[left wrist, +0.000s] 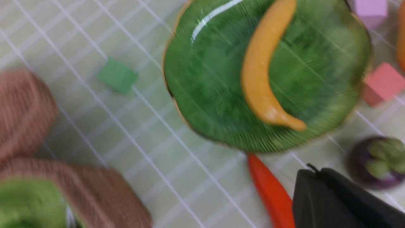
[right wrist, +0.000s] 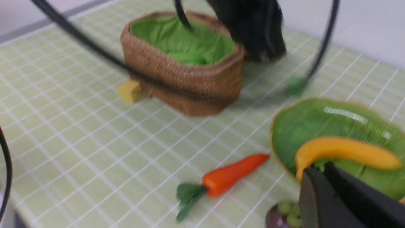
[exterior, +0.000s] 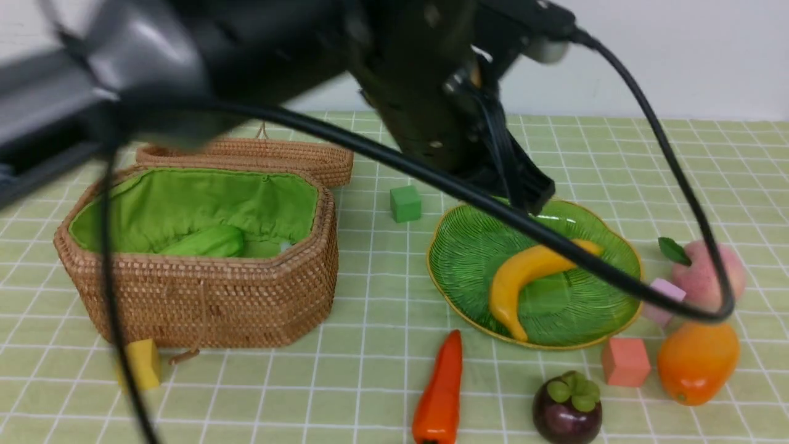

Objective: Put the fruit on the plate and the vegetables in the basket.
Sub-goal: Use the left arm to grab a carrot and put it into the left basket

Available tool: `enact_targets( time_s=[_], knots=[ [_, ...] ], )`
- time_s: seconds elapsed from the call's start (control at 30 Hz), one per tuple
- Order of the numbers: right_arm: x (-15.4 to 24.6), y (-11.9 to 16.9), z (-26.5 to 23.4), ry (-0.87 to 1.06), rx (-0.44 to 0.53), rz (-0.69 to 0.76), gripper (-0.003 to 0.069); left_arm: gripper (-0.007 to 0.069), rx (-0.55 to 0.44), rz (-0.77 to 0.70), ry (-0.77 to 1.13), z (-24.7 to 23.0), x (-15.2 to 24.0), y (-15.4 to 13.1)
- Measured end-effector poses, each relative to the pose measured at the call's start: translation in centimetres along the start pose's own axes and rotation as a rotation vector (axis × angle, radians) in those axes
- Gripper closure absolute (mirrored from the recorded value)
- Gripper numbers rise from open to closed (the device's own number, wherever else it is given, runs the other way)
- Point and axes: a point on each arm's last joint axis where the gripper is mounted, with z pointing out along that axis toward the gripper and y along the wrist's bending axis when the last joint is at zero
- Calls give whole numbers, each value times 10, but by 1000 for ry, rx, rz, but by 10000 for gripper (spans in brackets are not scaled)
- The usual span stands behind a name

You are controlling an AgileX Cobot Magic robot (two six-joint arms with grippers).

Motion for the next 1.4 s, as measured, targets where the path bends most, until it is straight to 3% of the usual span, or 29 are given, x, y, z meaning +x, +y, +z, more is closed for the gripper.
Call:
enact_targets(
  time_s=[0.27,0.53,0.67,0.9,1.0,1.17,1.4],
  knots=[
    [12,8,-13,76,9,9,624,638,62,-149,282,11,38,-9],
    [19,10,-17,126,28,23,624,608,86,-163,479,46,83,-16],
    [20,10,-17,129,27,25,623,457,110,-188,515,63,92,-21],
    [20,10,-18,129,27,25,620,85,116,-255,521,109,98,-29],
    [20,10,-18,129,27,25,617,17,102,-250,517,127,102,-30],
    [20,10,-18,129,27,26,617,13,79,-230,508,152,108,-31],
    [20,10,-18,129,28,26,617,99,51,-202,526,173,117,-30]
  ],
)
